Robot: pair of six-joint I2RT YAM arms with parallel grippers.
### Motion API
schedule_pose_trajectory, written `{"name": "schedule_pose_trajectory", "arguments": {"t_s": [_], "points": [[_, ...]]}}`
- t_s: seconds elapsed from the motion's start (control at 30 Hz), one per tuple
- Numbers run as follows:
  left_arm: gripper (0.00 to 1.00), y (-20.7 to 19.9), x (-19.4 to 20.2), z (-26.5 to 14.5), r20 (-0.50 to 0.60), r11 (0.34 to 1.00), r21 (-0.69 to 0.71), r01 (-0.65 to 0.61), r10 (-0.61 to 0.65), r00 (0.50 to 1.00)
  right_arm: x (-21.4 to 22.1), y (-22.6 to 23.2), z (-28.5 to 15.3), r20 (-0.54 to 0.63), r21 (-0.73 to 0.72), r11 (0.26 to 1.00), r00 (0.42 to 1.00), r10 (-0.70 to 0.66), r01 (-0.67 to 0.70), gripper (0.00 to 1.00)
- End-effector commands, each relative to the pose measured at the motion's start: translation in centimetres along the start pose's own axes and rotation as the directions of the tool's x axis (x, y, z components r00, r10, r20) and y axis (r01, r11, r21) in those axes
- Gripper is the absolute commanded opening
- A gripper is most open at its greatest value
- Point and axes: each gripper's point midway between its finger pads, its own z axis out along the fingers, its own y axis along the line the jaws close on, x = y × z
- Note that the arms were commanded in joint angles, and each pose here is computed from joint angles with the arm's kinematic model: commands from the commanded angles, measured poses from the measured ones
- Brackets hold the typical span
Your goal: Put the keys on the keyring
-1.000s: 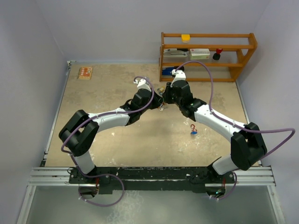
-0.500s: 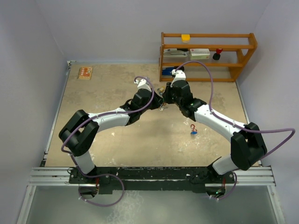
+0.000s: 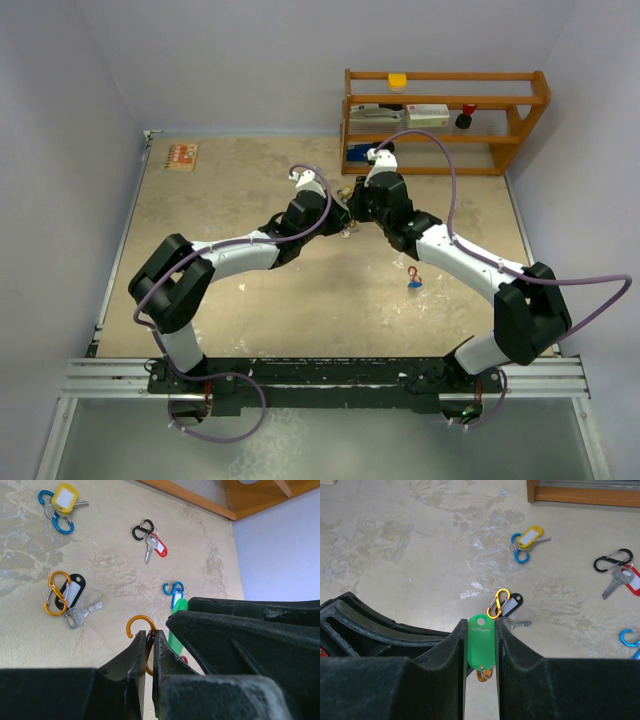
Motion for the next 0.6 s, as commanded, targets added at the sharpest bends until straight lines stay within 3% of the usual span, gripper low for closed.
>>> {"name": "schedule_pose_trajectory", "arguments": {"t_s": [0.0,0.57], "points": [[0.0,-2.2,-2.1,0.3,0.049,0.998,0.056,0.0,-0.003,0.999,-1.9,1.1,-1.0,0.067,-0.049,0.999,0.998,-0.003,0.007,0.19],[0.0,-1.6,-3.3,0.2,0.072,0.999,0.04,0.003,-0.006,0.997,-1.9,1.2,-1.4,0.069,-0.062,0.998,0.998,-0.012,0.016,0.19]]}}
